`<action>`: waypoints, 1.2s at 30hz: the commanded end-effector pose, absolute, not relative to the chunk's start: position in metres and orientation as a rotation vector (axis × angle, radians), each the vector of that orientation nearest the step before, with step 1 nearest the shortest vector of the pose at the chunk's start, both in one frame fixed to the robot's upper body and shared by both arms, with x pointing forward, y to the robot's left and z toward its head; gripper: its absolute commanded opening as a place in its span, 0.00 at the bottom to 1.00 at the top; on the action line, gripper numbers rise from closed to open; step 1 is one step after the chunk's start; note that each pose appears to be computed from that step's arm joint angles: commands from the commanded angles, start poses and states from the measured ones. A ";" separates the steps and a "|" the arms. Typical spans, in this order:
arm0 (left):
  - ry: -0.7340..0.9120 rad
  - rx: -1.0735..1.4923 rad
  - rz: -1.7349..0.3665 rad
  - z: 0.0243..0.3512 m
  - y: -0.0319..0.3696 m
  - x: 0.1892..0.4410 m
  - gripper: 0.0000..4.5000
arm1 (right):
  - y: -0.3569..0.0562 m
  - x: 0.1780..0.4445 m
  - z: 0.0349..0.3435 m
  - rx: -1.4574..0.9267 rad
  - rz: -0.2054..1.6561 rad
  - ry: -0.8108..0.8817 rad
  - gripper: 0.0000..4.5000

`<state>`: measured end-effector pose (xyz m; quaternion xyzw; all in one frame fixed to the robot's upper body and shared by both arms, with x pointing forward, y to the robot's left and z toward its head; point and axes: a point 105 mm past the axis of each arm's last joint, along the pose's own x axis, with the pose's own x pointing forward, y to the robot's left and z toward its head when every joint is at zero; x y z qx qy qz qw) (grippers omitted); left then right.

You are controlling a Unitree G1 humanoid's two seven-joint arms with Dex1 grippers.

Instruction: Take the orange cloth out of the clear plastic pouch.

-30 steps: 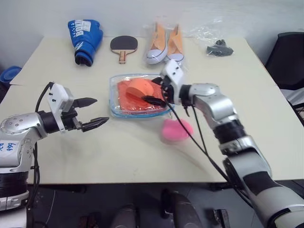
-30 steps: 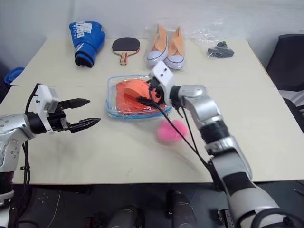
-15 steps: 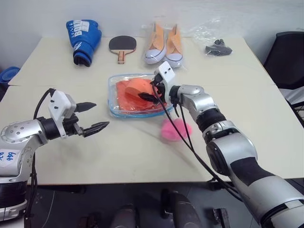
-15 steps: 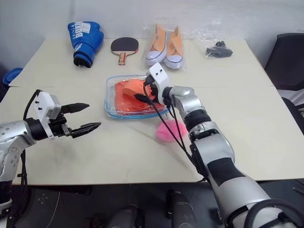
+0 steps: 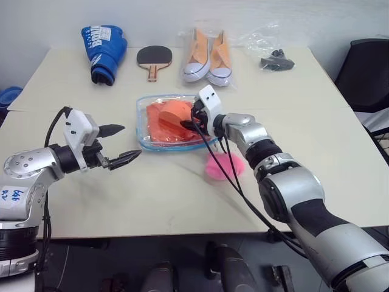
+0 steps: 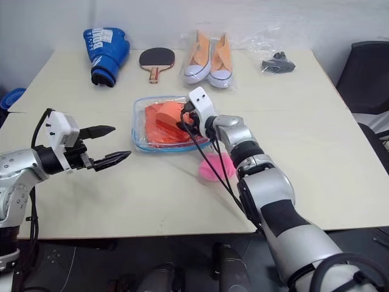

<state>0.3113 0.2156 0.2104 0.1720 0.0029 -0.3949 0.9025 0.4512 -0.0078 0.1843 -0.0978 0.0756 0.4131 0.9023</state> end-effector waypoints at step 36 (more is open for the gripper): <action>-0.113 0.369 -1.537 0.209 0.064 0.297 1.00 | -0.338 0.259 0.144 -0.042 -0.093 0.250 0.86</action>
